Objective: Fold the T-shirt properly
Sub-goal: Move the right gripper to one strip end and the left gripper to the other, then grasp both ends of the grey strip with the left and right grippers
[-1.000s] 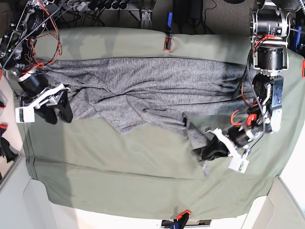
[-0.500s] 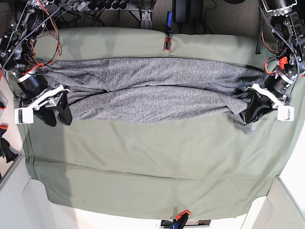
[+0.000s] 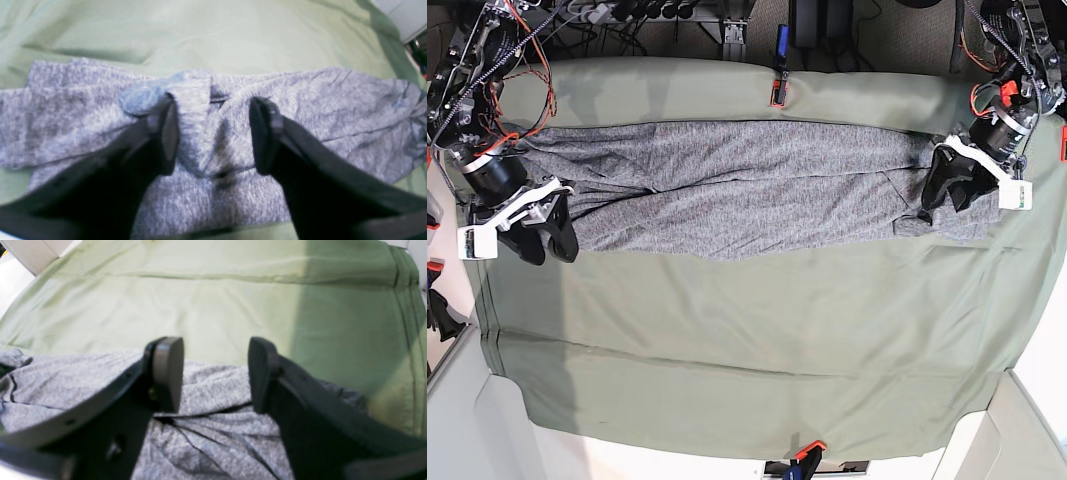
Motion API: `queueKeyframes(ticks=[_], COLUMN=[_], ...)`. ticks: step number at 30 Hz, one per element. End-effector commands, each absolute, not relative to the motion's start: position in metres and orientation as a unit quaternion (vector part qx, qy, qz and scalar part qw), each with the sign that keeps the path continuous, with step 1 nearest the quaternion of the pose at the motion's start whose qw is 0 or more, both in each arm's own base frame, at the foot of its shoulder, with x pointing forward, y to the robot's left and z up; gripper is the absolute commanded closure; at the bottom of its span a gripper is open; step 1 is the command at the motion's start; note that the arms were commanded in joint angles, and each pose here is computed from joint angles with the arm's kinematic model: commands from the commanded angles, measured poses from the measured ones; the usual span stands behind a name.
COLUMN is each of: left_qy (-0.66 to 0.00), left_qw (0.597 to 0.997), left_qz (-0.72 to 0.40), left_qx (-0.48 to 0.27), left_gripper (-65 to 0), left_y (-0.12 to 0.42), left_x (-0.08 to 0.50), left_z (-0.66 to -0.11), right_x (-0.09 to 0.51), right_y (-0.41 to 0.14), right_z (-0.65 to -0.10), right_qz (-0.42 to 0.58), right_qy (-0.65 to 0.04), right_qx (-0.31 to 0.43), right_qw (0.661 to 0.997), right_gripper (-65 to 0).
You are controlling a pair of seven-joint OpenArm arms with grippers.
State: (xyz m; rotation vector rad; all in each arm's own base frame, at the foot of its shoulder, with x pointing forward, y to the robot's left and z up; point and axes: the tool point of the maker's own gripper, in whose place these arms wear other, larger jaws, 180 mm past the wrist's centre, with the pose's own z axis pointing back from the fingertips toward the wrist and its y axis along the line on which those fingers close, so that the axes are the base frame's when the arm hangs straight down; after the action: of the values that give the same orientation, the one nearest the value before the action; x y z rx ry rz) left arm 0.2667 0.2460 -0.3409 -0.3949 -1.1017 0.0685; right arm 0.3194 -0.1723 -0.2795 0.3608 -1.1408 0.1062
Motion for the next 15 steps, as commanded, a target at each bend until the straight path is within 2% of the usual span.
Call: queueKeyframes(ticks=[1, 8, 15], left_qy=[-0.55, -0.58, -0.584], left_qw=[0.814, 0.796, 0.796], left_qz=[0.031, 0.076, 0.064], left_qx=[-0.184, -0.157, -0.143], left_gripper=[-36.6, -36.6, -36.6], left_y=[0.255, 0.299, 0.312], left_x=[0.273, 0.266, 0.267], left_z=[-0.321, -0.299, -0.287], right_x=[0.324, 0.324, 0.324], right_y=[-0.173, -0.173, -0.173], right_z=[-0.264, -0.264, -0.265], right_qz=[0.056, 0.056, 0.055], right_qy=[-0.56, -0.56, -0.559], right_qx=[0.17, 0.17, 0.171], right_qw=[0.809, 0.809, 0.809], right_gripper=[-31.0, -31.0, -31.0])
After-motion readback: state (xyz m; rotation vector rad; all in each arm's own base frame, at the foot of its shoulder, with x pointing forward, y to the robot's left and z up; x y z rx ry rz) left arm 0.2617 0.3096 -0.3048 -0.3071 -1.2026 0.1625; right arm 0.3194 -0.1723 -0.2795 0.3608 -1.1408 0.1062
